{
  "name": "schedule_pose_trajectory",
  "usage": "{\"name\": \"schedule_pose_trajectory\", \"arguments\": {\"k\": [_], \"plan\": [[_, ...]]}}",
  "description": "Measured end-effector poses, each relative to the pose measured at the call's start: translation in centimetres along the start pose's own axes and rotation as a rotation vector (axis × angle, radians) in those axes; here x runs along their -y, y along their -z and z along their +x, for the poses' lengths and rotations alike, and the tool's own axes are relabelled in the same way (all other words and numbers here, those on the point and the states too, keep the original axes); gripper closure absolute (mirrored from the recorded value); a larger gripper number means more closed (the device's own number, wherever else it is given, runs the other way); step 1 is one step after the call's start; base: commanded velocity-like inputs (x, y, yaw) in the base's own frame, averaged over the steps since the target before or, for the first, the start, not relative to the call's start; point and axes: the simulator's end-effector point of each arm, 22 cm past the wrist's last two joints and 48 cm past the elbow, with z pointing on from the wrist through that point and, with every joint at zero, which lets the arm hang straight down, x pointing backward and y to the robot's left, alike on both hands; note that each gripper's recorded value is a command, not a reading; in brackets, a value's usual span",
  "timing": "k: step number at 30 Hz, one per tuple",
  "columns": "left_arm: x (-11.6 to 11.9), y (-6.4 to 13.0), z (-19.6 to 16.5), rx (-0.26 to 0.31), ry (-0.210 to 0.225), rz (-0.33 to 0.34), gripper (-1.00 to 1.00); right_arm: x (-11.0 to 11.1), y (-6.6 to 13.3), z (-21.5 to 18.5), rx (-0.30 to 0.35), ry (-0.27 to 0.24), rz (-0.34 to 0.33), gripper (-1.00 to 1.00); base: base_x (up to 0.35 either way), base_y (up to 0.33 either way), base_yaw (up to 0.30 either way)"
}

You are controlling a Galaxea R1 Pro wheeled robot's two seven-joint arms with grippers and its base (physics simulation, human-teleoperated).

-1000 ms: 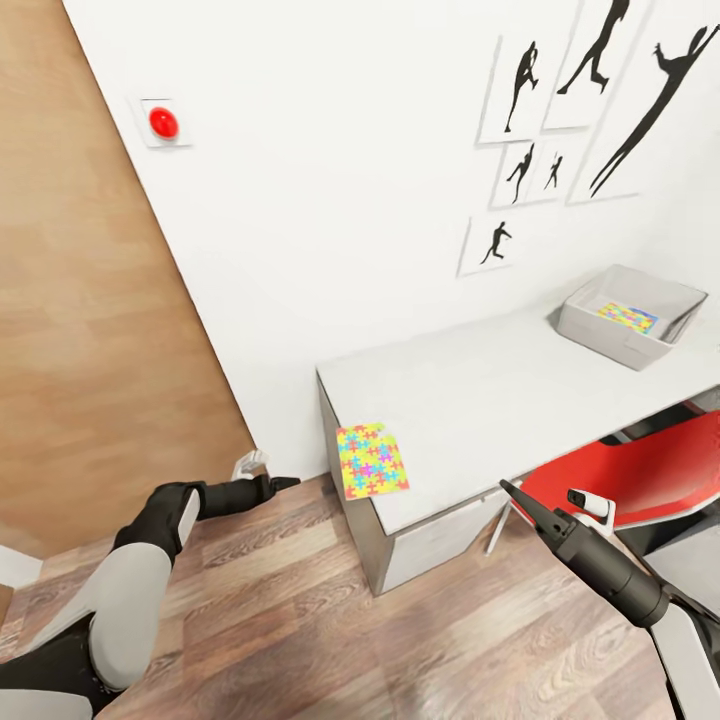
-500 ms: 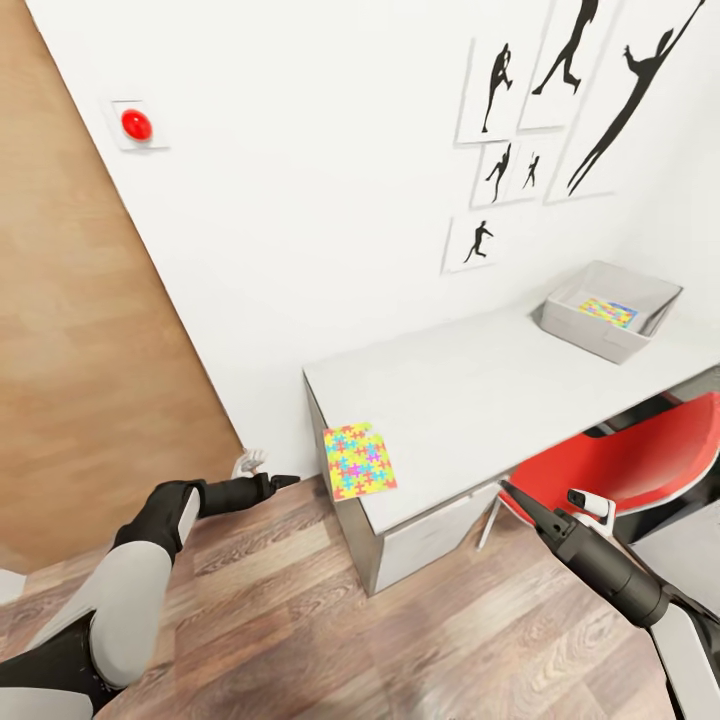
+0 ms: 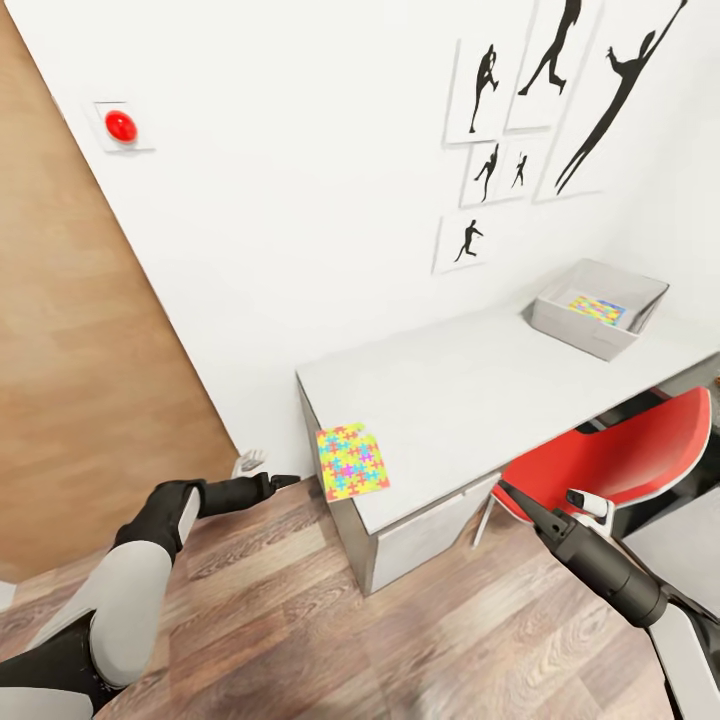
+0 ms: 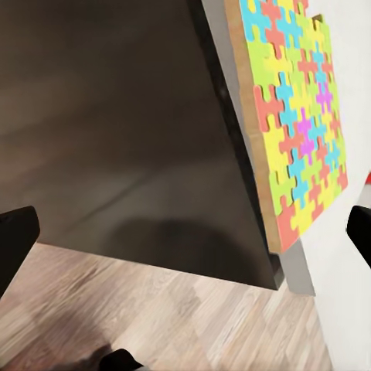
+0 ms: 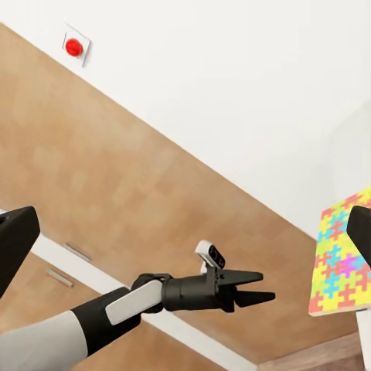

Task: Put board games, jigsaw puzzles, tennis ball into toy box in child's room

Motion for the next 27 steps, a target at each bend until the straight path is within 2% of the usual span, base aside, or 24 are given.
{"name": "schedule_pose_trajectory", "arguments": {"k": [15,27], "plan": [[0.22,0.15,-0.22,0.005,-0.005,0.001,-1.0,-0.24,-0.03,-0.08,0.001,0.003,-0.004,-1.0,0.011,-0.066,-0.217],[0.21,0.23,-0.28,0.006,-0.007,0.001,-1.0,-0.3,-0.06,-0.09,0.002,0.003,-0.005,-1.0,0.063,-0.013,-0.043]]}}
